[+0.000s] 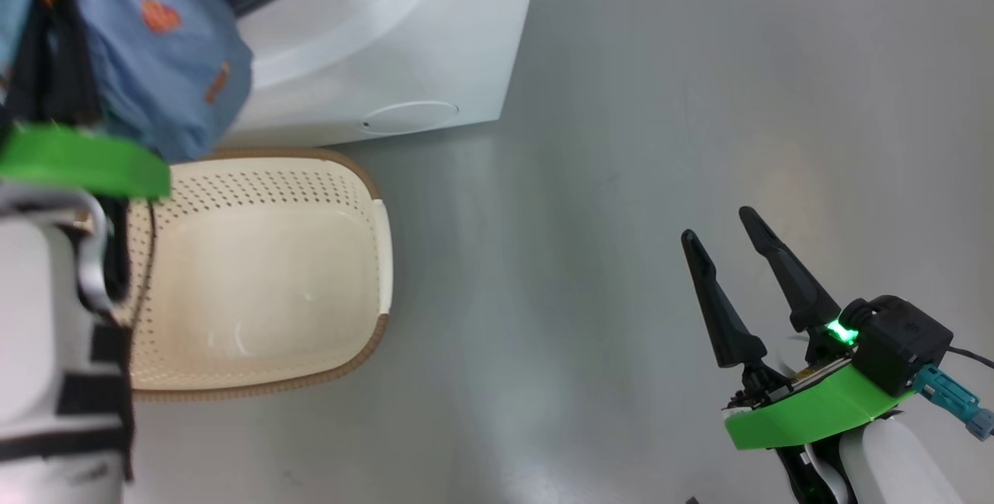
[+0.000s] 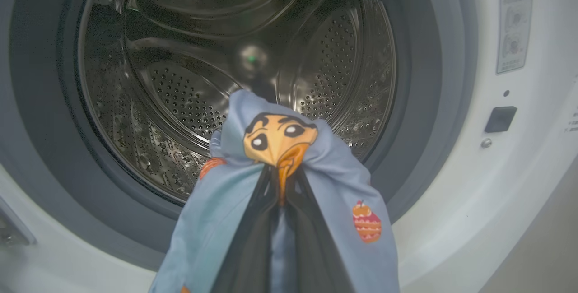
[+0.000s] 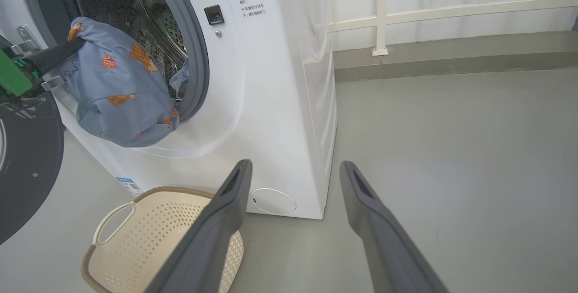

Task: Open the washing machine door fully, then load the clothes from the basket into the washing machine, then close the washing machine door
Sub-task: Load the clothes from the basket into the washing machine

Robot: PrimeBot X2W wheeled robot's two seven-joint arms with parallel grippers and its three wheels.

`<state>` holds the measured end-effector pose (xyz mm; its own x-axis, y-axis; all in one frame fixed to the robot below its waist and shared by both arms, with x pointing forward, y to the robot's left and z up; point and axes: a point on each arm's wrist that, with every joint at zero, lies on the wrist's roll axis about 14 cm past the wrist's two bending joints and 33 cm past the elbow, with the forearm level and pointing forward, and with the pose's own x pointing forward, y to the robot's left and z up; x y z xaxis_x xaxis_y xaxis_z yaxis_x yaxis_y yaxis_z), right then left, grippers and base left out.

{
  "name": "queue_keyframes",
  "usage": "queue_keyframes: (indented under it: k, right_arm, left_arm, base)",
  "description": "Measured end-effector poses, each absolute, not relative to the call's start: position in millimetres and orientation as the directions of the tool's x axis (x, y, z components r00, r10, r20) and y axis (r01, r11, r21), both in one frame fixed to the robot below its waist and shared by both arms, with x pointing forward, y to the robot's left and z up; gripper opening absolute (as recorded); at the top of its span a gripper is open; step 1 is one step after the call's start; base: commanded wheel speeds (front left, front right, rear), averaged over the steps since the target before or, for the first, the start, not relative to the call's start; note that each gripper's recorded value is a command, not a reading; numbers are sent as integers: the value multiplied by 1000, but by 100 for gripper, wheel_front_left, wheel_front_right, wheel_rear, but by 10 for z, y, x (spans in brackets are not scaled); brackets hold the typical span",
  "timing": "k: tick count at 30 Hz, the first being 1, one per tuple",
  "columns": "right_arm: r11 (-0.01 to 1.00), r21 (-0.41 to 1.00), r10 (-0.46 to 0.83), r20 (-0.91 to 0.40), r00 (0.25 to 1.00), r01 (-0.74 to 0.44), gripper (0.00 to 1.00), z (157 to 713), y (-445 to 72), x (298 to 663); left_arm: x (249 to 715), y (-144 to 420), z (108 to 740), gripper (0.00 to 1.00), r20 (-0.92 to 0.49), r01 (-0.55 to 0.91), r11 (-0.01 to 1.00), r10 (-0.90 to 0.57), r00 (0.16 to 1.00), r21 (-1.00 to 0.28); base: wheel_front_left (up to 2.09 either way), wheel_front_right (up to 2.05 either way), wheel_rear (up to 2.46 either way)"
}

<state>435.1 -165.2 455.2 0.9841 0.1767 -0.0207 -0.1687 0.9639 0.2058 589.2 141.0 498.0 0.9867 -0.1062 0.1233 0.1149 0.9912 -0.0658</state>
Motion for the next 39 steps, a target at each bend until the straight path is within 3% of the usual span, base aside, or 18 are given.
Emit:
queue_keyframes:
  k: [14, 27, 39]
  right_arm:
    - [968, 214, 154, -101, 983, -130, 100, 4232, -1750, 4402]
    - [967, 231, 155, -204, 967, -107, 100, 3746, -1760, 4476]
    - [962, 254, 172, -278, 945, -101, 100, 3419, -1703, 4438]
  left_arm:
    - [6812, 1393, 5286, 0, 154, 108, 994, -104, 983, -17]
    - [7173, 1253, 4437, 0, -12, 110, 994, -110, 994, -9]
    - [7409, 1175, 4113, 0, -109, 112, 993, -107, 988, 38]
  base:
    - [0, 0, 0]
    - [0, 0, 0]
    - [0, 0, 0]
